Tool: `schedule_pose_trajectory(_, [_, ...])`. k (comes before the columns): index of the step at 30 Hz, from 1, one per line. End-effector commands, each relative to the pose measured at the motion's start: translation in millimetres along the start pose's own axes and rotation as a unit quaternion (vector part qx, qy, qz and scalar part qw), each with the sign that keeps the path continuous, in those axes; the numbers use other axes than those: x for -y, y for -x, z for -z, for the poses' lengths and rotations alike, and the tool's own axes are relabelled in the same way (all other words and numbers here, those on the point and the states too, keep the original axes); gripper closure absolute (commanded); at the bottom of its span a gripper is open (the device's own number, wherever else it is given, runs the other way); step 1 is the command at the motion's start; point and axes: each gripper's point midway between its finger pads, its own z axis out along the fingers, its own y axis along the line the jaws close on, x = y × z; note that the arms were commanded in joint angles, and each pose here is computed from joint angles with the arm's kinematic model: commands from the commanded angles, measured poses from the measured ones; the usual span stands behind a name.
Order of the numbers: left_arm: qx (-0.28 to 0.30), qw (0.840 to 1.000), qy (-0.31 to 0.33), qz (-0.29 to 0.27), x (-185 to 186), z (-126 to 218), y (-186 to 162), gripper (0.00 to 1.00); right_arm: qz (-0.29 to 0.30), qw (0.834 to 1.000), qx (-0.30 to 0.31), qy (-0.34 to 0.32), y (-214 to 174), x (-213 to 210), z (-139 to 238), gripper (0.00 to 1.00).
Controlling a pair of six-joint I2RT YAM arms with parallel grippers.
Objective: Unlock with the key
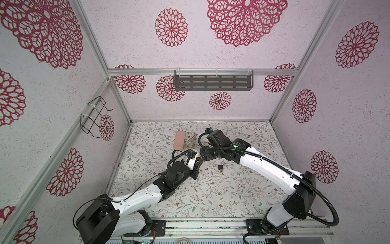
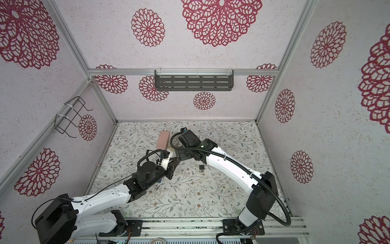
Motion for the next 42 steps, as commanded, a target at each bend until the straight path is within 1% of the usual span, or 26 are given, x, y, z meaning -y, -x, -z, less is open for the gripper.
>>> schedule_pose_trajectory(1, [0.017, 1.0, -0.012, -0.02, 6.0, 2.3, 6.1, 1.0, 0.011, 0.999, 0.0, -0.031, 6.7, 11.0, 7.3, 0.17])
schedule_pose_trajectory(5, [0.02, 0.999, -0.011, -0.023, 5.6, 3.5, 5.3, 1.0, 0.013, 0.999, -0.019, -0.044, 3.3, 15.8, 1.0, 0.17])
schedule_pose_trajectory(12, [0.025, 0.999, -0.009, -0.03, 4.4, 4.2, 6.4, 1.0, 0.018, 0.998, -0.037, -0.045, 0.2, 22.1, -1.7, 0.15])
schedule_pose_trajectory(21, [0.031, 0.999, -0.001, -0.031, 2.0, 4.1, 6.5, 1.0, 0.01, 0.998, -0.043, -0.038, -6.8, 28.7, 4.4, 0.14])
schedule_pose_trajectory(28, [0.028, 0.999, 0.004, -0.027, 0.3, 0.8, 5.1, 1.0, -0.004, 0.999, -0.037, -0.016, -8.8, 26.5, 11.0, 0.13])
schedule_pose_trajectory(34, [0.025, 1.0, 0.008, -0.018, -0.3, -1.8, 4.4, 1.0, -0.018, 0.999, -0.034, -0.015, -13.6, 33.8, 14.6, 0.13])
schedule_pose_trajectory(38, [0.0, 0.999, 0.034, 0.007, -9.0, -6.6, -0.3, 1.0, -0.044, 0.998, -0.019, -0.039, -16.2, 56.3, 20.5, 0.13])
schedule_pose_trajectory(40, [-0.028, 0.996, 0.069, 0.039, -19.5, -9.9, -6.2, 1.0, -0.069, 0.997, -0.011, -0.039, -20.5, 70.0, 21.3, 0.13])
schedule_pose_trajectory(42, [-0.076, 0.988, 0.102, 0.083, -26.8, -14.7, -14.7, 1.0, -0.097, 0.995, 0.001, -0.031, -25.9, 81.4, 21.5, 0.13])
